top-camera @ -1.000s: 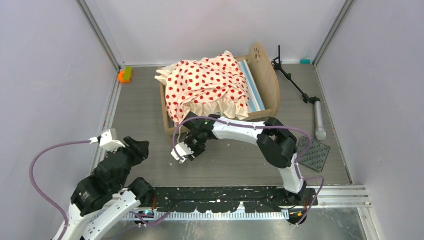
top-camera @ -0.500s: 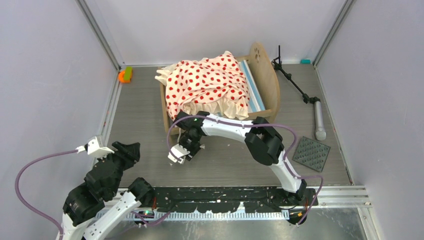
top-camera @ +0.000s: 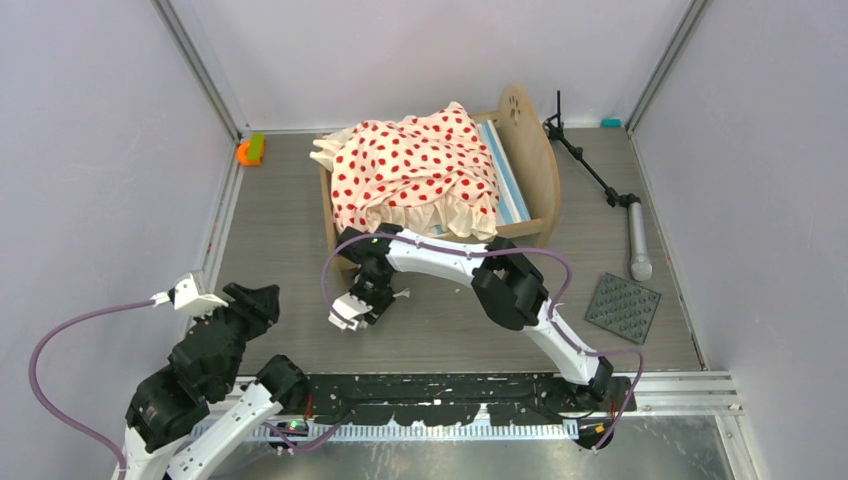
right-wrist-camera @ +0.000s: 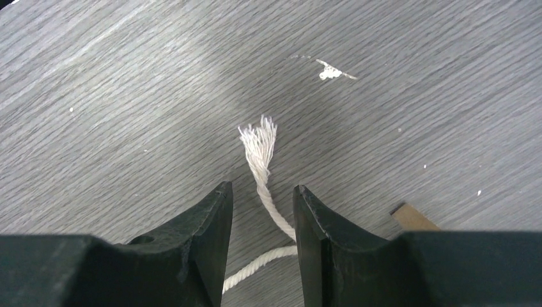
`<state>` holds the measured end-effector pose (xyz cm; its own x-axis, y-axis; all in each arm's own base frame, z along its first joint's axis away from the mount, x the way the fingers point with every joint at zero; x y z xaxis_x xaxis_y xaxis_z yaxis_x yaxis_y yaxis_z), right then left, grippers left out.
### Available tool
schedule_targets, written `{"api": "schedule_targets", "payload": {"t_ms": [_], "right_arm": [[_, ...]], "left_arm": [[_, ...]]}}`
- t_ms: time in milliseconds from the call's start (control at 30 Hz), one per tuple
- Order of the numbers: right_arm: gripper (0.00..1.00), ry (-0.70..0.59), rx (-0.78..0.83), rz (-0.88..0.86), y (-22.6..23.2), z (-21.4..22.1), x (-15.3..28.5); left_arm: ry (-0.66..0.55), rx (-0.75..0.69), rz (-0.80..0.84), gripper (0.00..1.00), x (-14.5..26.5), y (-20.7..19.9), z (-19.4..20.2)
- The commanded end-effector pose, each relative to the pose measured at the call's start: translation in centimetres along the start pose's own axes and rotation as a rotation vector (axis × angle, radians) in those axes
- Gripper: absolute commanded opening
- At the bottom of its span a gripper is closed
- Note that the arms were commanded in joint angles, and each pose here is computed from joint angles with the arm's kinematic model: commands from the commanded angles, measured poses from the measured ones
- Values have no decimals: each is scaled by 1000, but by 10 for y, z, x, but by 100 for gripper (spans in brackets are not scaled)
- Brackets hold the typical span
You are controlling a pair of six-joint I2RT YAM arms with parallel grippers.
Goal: Set up the pet bed
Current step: Tie the ropes to the bed frame.
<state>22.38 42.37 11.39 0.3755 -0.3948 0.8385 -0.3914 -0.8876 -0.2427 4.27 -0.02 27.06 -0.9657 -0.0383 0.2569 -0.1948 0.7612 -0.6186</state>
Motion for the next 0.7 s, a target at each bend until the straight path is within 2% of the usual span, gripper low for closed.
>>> {"api": "schedule_targets", "payload": {"t_ms": [0,400,667], "right_arm": [[44,0,6,-59,-4,-5,3],[44,102,-18,-154,-1,8,-9],[41,120,-9,-124,-5,11,-16]], "left_arm": [[-33,22,-11,51,3,1,-5],[-40,25,-11,52,3,3,-6],[-42,28,-12,51,3,3,-5]]}}
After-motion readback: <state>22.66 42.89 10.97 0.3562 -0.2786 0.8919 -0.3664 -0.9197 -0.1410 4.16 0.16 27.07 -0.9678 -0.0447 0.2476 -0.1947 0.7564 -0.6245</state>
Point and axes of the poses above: each gripper's point midway between its finger pads, its own x axis back along the fingers, its own y axis along the line the jaws close on, z = x × y, the point moved 10 cm from there along x, back along the fingers, and after that the axes turned 8 degrees about x, right-handed, at the moved point
